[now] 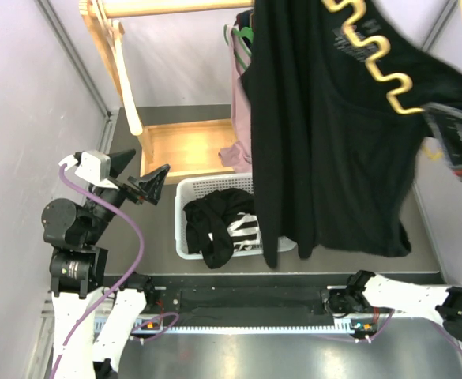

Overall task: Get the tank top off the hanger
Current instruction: Pick up the hanger from the clothesline.

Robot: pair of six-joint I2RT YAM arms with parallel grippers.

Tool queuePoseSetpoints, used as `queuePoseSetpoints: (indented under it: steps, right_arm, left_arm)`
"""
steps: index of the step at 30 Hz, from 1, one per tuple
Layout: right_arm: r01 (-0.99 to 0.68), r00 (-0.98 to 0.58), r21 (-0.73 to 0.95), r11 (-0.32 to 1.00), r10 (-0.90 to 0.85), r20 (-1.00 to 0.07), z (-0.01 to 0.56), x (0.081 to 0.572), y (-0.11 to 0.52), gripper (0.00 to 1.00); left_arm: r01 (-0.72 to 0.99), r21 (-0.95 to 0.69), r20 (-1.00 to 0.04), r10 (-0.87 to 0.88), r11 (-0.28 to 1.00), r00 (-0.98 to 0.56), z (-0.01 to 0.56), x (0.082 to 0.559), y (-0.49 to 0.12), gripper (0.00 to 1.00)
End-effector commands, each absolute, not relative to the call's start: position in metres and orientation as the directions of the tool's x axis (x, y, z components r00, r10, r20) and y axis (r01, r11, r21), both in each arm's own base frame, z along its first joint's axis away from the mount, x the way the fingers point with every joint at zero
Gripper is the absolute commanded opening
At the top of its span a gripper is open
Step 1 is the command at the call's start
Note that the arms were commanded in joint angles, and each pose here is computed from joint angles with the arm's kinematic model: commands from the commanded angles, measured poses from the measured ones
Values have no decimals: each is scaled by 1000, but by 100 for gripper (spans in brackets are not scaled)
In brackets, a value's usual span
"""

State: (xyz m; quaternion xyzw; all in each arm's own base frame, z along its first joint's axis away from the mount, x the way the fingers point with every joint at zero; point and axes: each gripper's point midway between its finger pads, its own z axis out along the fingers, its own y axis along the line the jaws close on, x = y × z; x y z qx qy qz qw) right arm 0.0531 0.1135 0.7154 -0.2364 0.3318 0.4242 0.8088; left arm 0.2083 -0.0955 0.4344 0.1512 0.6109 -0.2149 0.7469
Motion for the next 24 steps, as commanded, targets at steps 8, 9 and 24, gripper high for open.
queuePoseSetpoints:
  steps: [8, 9, 24]
  right_arm:
    - [-856, 403, -105, 505, 527, -748, 724, 77, 146, 0]
    - [-855, 416, -113, 506, 540, -732, 730, 74, 143, 0]
    - [-844, 497, -158, 513, 635, -592, 775, 74, 146, 0]
  left_arm:
    - [510, -22, -970, -141, 860, 197, 435, 208, -96, 99]
    - [510, -23, -970, -141, 860, 195, 435, 207, -96, 99]
    - [522, -42, -967, -165, 852, 192, 435, 203, -98, 99]
